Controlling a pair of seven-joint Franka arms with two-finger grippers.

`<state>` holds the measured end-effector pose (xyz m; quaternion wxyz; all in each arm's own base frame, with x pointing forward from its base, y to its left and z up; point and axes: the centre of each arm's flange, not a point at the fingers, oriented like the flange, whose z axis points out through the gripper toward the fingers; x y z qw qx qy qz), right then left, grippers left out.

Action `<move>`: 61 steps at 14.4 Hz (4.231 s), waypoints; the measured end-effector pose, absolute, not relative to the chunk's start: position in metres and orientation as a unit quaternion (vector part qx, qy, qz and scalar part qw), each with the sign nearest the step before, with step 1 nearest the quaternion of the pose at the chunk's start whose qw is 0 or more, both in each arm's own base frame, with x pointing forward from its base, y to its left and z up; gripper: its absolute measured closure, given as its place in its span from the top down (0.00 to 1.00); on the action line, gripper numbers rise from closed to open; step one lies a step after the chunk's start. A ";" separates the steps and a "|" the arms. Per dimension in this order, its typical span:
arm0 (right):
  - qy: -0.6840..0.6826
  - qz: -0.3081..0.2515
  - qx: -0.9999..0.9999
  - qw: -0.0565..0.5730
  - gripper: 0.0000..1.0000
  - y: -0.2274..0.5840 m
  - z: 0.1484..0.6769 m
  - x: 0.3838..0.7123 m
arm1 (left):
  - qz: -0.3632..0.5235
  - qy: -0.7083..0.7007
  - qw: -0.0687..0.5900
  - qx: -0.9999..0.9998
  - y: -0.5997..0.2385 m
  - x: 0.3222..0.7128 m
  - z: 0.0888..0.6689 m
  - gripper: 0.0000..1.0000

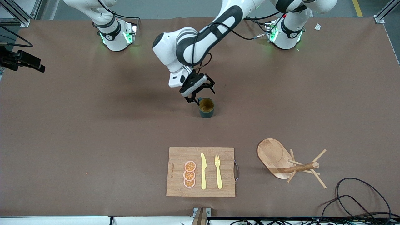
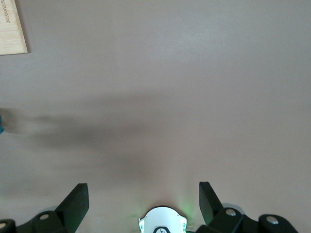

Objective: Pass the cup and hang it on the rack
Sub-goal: 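Lower the left gripper and grasp the teal mug by its handle, then lift the mug with the left gripper and carry it to the rack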

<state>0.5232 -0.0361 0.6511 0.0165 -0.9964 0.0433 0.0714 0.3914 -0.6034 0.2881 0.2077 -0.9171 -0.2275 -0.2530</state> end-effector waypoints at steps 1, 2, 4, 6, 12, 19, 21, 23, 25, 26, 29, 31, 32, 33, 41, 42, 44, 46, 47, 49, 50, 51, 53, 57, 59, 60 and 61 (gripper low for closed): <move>0.044 0.070 -0.996 0.017 1.00 -0.037 0.652 0.522 | -0.260 -0.239 0.196 -0.915 -0.611 0.386 0.289 1.00; 0.044 0.069 -0.997 0.017 1.00 -0.036 0.653 0.522 | -0.268 -0.248 0.186 -0.912 -0.619 0.382 0.288 1.00; 0.042 0.069 -0.997 0.017 1.00 -0.035 0.654 0.522 | -0.281 -0.251 0.179 -0.909 -0.631 0.371 0.281 1.00; 0.041 0.069 -0.997 0.016 1.00 -0.034 0.654 0.522 | -0.292 -0.262 0.178 -0.903 -0.640 0.357 0.264 1.00; 0.040 0.069 -0.997 0.016 1.00 -0.032 0.654 0.522 | -0.306 -0.299 0.186 -0.884 -0.654 0.337 0.216 1.00; 0.039 0.068 -0.997 0.016 1.00 -0.032 0.654 0.522 | -0.326 -0.332 0.215 -0.859 -0.647 0.318 0.161 0.99; 0.039 0.068 -0.997 0.016 1.00 -0.032 0.654 0.522 | -0.334 -0.327 0.221 -0.856 -0.642 0.321 0.146 0.96; 0.039 0.068 -0.997 0.016 1.00 -0.032 0.654 0.522 | -0.336 -0.324 0.225 -0.856 -0.641 0.320 0.138 0.89; 0.039 0.068 -0.997 0.016 1.00 -0.032 0.654 0.522 | -0.336 -0.323 0.225 -0.856 -0.642 0.319 0.138 0.83; 0.039 0.068 -0.997 0.016 1.00 -0.032 0.654 0.522 | -0.336 -0.323 0.224 -0.856 -0.643 0.319 0.139 0.76; 0.039 0.068 -0.997 0.016 1.00 -0.032 0.654 0.522 | -0.338 -0.326 0.221 -0.855 -0.644 0.321 0.143 0.60; 0.039 0.068 -0.997 0.016 1.00 -0.032 0.654 0.522 | -0.346 -0.330 0.221 -0.850 -0.641 0.329 0.145 0.61; 0.039 0.068 -0.997 0.016 1.00 -0.032 0.654 0.522 | -0.350 -0.334 0.221 -0.847 -0.639 0.335 0.147 0.61; 0.039 0.068 -0.997 0.016 1.00 -0.032 0.654 0.522 | -0.353 -0.336 0.220 -0.845 -0.638 0.339 0.148 0.61; 0.039 0.068 -0.997 0.016 1.00 -0.032 0.654 0.522 | -0.357 -0.337 0.217 -0.844 -0.638 0.342 0.150 0.20; 0.039 0.068 -0.997 0.016 1.00 -0.032 0.654 0.522 | -0.357 -0.337 0.217 -0.844 -0.638 0.341 0.150 0.21; 0.039 0.068 -0.997 0.016 1.00 -0.032 0.654 0.522 | -0.356 -0.334 0.217 -0.845 -0.639 0.341 0.151 0.21; 0.039 0.068 -0.997 0.016 1.00 -0.032 0.654 0.522 | -0.354 -0.326 0.215 -0.850 -0.641 0.343 0.157 0.21; 0.039 0.068 -0.997 0.016 1.00 -0.032 0.654 0.522 | -0.352 -0.322 0.211 -0.853 -0.644 0.345 0.167 0.21; 0.039 0.068 -0.997 0.016 1.00 -0.032 0.654 0.522 | -0.344 -0.327 0.197 -0.858 -0.646 0.362 0.208 0.21; 0.039 0.068 -0.997 0.016 1.00 -0.032 0.654 0.522 | -0.331 -0.334 0.189 -0.862 -0.642 0.378 0.237 0.21; 0.039 0.068 -0.997 0.016 1.00 -0.032 0.654 0.522 | -0.314 -0.344 0.180 -0.866 -0.633 0.397 0.269 0.21; 0.039 0.068 -0.997 0.016 1.00 -0.032 0.654 0.522 | -0.274 -0.365 0.162 -0.875 -0.604 0.443 0.334 0.21; 0.038 0.068 -0.997 0.016 1.00 -0.032 0.654 0.522 | -0.194 -0.391 0.123 -0.891 -0.517 0.526 0.440 0.21; 0.038 0.068 -0.997 0.016 1.00 -0.031 0.654 0.522 | -0.147 -0.400 0.093 -0.900 -0.468 0.558 0.483 0.21; 0.038 0.068 -0.997 0.016 1.00 -0.031 0.654 0.522 | -0.126 -0.405 0.076 -0.902 -0.443 0.572 0.503 0.21; 0.038 0.068 -0.997 0.016 1.00 -0.031 0.654 0.522 | -0.106 -0.413 0.057 -0.903 -0.418 0.584 0.521 0.21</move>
